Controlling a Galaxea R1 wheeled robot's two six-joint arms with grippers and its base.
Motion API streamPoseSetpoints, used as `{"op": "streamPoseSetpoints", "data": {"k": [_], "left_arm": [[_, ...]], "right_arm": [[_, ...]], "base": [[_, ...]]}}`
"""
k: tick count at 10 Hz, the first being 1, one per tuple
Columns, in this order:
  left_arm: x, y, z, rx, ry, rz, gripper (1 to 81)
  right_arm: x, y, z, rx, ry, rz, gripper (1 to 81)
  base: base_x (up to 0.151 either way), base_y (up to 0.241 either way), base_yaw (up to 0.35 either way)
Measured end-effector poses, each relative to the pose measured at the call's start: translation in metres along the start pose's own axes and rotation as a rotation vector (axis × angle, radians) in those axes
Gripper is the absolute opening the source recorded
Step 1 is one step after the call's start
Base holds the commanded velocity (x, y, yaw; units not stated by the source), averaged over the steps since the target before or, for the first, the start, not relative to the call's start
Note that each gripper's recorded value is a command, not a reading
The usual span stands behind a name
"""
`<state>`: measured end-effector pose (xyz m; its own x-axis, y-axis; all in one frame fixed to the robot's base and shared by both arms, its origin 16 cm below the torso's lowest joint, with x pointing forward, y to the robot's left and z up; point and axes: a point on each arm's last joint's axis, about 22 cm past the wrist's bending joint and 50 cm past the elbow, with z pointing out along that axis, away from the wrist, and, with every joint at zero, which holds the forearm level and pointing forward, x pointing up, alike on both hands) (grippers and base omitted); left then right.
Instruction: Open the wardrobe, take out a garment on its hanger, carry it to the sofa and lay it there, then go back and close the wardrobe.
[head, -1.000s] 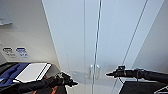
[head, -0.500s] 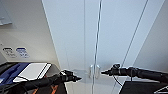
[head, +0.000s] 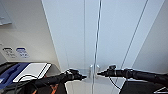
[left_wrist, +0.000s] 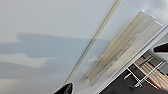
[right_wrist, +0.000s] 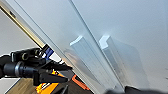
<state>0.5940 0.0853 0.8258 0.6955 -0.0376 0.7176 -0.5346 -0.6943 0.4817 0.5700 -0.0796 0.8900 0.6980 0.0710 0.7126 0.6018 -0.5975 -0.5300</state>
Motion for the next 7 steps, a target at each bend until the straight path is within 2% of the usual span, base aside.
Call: {"op": "streamPoseSetpoints", "data": {"k": [3,7], "left_arm": [[0.002,0.005,0.013,0.0,-0.002,0.004,81.1],[-0.004,-0.001,0.015,0.016,-0.028,0.006,81.1]], "right_arm": [[0.004,-0.004,0.018,0.006,0.013,0.002,81.1],[0.01,0.022,0.025,-0.048,0.019,0.011,81.1]], "base": [[0.0,0.0,0.0],[0.0,0.0,0.0]]}}
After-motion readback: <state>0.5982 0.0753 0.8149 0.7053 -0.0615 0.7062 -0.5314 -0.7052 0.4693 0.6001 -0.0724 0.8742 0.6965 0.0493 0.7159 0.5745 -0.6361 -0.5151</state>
